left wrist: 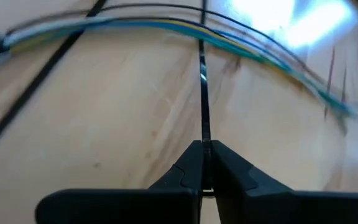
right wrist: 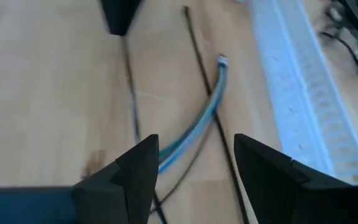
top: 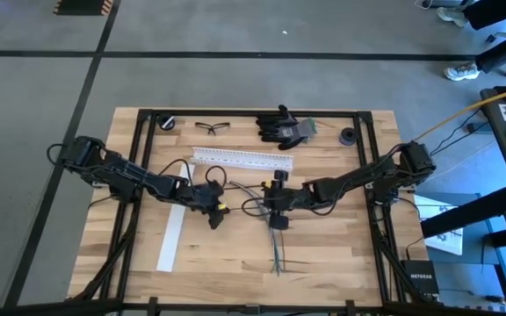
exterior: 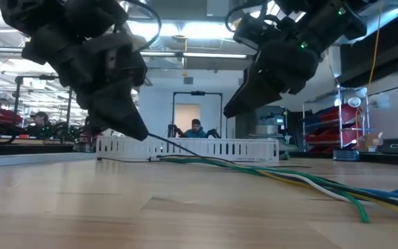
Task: Ziptie cables
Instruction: Wrap the black zip tie on the cable
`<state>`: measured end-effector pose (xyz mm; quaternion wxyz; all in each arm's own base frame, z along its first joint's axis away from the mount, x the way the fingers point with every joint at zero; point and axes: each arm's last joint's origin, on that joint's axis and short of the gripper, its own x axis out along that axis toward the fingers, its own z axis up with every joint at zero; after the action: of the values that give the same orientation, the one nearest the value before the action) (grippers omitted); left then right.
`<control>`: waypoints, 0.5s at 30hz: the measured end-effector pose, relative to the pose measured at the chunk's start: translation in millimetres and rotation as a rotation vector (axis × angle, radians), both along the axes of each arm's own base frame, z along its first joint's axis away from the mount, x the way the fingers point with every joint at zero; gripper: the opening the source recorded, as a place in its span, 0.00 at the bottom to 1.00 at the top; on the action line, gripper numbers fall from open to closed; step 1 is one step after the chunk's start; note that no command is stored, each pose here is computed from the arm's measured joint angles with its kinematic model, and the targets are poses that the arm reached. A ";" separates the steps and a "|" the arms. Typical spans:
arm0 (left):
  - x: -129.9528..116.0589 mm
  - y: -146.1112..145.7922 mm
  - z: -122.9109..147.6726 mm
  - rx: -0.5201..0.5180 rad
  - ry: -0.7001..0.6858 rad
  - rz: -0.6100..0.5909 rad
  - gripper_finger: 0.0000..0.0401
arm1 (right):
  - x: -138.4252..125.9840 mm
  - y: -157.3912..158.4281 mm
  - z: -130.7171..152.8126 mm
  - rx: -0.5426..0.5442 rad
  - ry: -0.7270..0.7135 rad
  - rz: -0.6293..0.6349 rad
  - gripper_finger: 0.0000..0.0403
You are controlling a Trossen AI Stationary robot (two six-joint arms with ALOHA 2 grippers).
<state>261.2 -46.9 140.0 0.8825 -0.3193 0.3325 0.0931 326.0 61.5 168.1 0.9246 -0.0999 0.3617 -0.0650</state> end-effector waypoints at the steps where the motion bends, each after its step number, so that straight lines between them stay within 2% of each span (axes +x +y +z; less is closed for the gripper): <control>1: 0.5 -0.1 0.6 -0.029 -0.006 0.023 0.01 | 1.9 1.0 -2.2 0.003 0.002 0.028 0.48; 6: 1.2 -0.3 1.5 -0.164 -0.010 0.132 0.00 | 9.6 4.2 -17.8 -0.017 0.008 0.113 0.48; 9: 2.5 -1.1 3.3 -0.232 -0.027 0.180 0.00 | 15.4 4.9 -31.0 -0.054 0.012 0.117 0.48; 15: 2.1 -2.2 3.0 -0.288 -0.020 0.224 0.00 | 24.1 7.0 -47.8 -0.077 -0.020 0.116 0.48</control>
<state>263.3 -49.1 143.0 0.8149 -0.4784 0.2961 0.1390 350.0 68.5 120.3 0.9259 -0.1555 0.3434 -0.0259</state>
